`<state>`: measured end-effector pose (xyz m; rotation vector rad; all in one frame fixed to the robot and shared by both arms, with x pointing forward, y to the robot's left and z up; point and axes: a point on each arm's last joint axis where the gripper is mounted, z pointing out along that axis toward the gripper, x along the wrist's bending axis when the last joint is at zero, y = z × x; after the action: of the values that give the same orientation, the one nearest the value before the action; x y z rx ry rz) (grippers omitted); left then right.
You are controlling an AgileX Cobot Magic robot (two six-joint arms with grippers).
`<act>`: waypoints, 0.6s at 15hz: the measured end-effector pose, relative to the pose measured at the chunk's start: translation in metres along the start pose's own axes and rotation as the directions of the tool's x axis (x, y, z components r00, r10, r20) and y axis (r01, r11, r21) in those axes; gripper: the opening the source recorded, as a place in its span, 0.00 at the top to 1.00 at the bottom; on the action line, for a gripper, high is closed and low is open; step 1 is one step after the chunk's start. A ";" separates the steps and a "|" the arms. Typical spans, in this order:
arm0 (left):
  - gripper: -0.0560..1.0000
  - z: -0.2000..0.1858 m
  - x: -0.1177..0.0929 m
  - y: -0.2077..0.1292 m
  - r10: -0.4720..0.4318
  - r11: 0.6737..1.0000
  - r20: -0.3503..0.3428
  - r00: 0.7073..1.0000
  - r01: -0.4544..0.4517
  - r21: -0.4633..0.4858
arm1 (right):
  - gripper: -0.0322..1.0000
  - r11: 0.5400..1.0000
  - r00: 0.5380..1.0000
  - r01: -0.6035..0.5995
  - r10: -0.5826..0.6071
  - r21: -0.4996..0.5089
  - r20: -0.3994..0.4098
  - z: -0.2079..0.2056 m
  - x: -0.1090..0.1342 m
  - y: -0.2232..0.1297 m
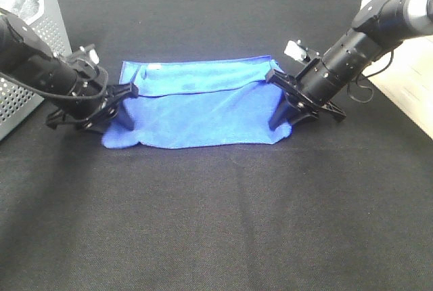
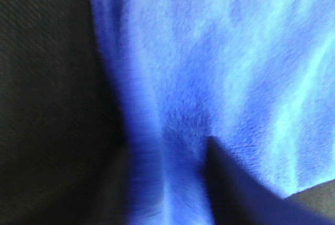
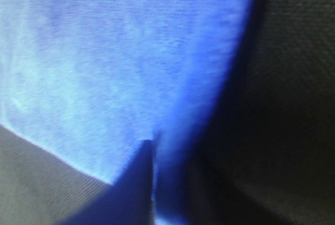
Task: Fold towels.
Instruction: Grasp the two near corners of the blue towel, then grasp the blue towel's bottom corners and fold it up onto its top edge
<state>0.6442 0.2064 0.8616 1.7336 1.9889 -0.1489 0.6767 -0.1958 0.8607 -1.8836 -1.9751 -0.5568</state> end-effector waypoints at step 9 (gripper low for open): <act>0.94 -0.040 0.000 -0.045 0.031 0.983 -0.026 0.999 -0.026 0.183 | 0.97 0.997 0.997 -0.056 0.054 0.049 0.052 -0.025 0.005 -0.054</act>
<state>0.5893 0.2136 0.8858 1.8866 2.0247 -0.3075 0.6217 -0.2060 0.8828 -1.9329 -1.9433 -0.4448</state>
